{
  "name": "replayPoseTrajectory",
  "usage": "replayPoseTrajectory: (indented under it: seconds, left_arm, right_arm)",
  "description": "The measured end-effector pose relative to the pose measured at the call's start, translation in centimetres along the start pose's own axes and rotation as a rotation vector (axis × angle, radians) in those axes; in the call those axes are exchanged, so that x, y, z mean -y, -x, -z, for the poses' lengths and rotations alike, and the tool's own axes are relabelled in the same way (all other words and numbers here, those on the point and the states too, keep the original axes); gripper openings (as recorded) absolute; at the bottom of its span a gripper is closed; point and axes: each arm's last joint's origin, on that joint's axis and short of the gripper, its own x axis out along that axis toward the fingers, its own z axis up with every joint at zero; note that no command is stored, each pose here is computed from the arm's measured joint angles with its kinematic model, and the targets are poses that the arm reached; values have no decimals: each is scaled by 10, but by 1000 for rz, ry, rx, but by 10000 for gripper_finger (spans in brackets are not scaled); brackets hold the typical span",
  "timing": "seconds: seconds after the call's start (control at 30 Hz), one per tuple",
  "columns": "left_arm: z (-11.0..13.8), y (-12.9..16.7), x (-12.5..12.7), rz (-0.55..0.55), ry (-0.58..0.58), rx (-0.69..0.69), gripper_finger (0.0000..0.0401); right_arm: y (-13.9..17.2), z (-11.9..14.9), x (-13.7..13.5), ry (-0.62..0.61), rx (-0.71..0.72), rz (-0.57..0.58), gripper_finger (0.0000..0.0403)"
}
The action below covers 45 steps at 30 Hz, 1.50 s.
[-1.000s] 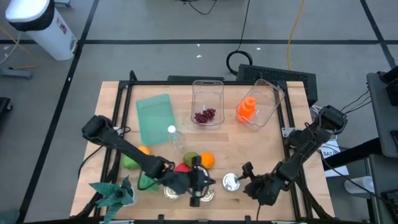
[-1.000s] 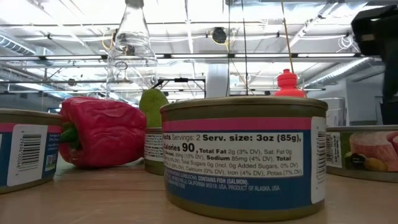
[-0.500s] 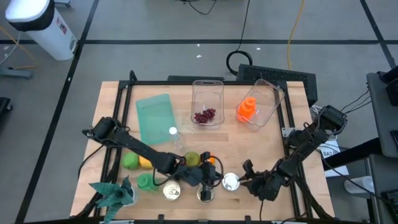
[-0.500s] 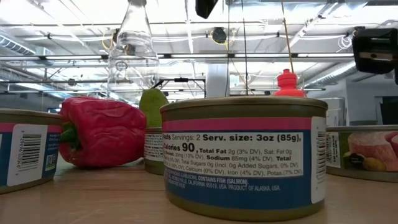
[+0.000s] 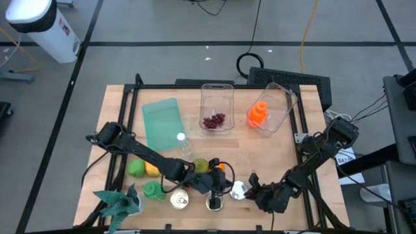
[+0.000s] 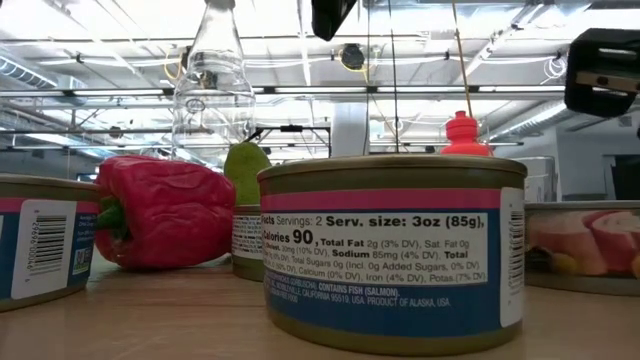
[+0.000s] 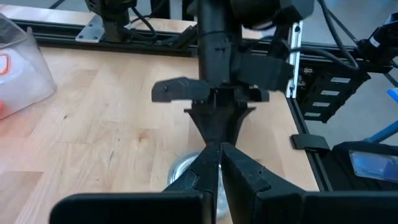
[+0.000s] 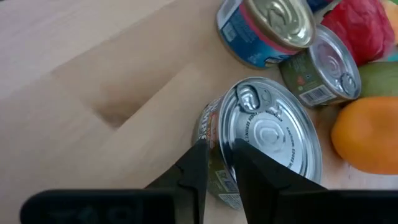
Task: Pick & Place Food Item
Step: Put the right green tuna can into the green bin
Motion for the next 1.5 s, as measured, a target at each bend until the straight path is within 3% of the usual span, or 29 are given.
replayPoseTrajectory:
  seconds: [0.13, 0.33, 0.47, 0.67, 0.97, 1.2, 1.5]
  left_arm:
    - [0, 0, 0, 0, 0, 0, 26]
    - [0, 0, 0, 0, -21, 0, 26]
    - [0, 0, 0, 0, -26, 1, 26]
    - [0, 0, 0, -1, -39, 2, 26]
    - [3, 1, 1, -2, -187, -23, 26]
    - [23, -10, 10, 10, -323, -76, 27]
    - [31, -20, 11, -15, -362, -62, 27]
  right_arm:
    - [-5, 4, 4, -36, -31, 7, 58]
    - [-9, 7, 9, -107, -55, 4, 7]
    - [-7, 5, 13, -143, -39, 13, 2]
    - [8, -11, 17, -92, 19, -8, 1]
    - [19, -21, 28, -107, 70, 10, 0]
    - [18, -21, 31, -130, 66, 18, 0]
    - [18, -28, 36, -135, 76, 29, 0]
